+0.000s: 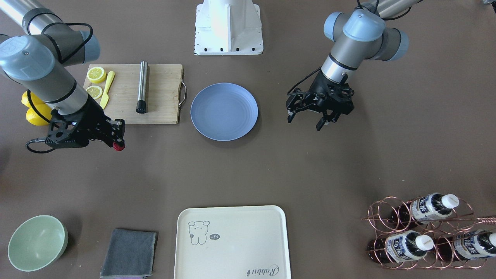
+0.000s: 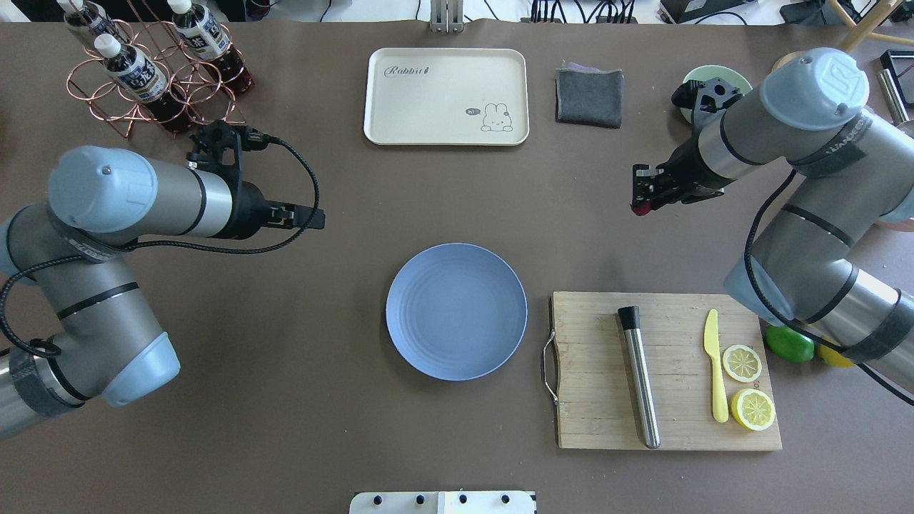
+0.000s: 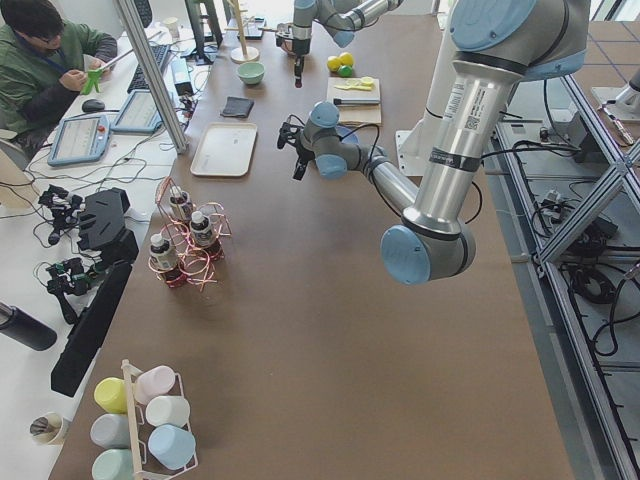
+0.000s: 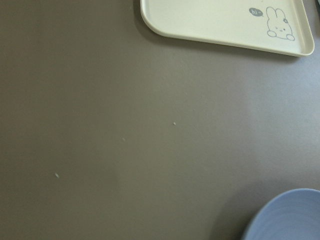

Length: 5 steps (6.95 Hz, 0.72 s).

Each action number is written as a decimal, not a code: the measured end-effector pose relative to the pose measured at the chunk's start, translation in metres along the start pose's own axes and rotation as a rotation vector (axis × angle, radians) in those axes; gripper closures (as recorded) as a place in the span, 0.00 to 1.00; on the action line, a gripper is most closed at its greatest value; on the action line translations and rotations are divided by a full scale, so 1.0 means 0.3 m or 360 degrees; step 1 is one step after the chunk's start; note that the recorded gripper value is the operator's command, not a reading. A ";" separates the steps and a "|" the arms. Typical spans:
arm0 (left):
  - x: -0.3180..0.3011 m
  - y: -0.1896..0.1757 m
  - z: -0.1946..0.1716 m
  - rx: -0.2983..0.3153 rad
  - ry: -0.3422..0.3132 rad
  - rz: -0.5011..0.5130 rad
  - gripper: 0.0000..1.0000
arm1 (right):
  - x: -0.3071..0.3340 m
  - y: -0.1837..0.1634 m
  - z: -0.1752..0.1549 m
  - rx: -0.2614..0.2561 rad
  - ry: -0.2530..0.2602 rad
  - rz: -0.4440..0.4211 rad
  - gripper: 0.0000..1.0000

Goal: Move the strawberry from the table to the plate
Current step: 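Carry the strawberry with the right gripper over the blue plate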

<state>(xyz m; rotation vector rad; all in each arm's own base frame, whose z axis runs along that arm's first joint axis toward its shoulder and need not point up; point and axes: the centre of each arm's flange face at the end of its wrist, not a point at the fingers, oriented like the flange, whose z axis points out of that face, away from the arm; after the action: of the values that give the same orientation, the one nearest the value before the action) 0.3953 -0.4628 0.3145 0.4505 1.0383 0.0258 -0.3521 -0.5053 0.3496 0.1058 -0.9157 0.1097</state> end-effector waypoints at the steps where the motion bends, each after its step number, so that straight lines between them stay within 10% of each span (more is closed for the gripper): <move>1: -0.082 -0.040 -0.038 0.0028 -0.0041 0.0121 0.02 | -0.145 0.067 0.008 0.0014 0.0038 0.0004 1.00; 5: -0.324 -0.094 -0.125 0.0026 -0.0149 0.0163 0.02 | -0.618 0.377 0.091 0.0037 0.0074 -0.0016 1.00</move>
<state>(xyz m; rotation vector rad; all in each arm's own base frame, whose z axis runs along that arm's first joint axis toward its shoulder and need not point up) 0.3087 -0.4977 0.3682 0.5147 0.9234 0.0869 -0.5014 -0.4063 0.2237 0.1285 -0.8676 0.1131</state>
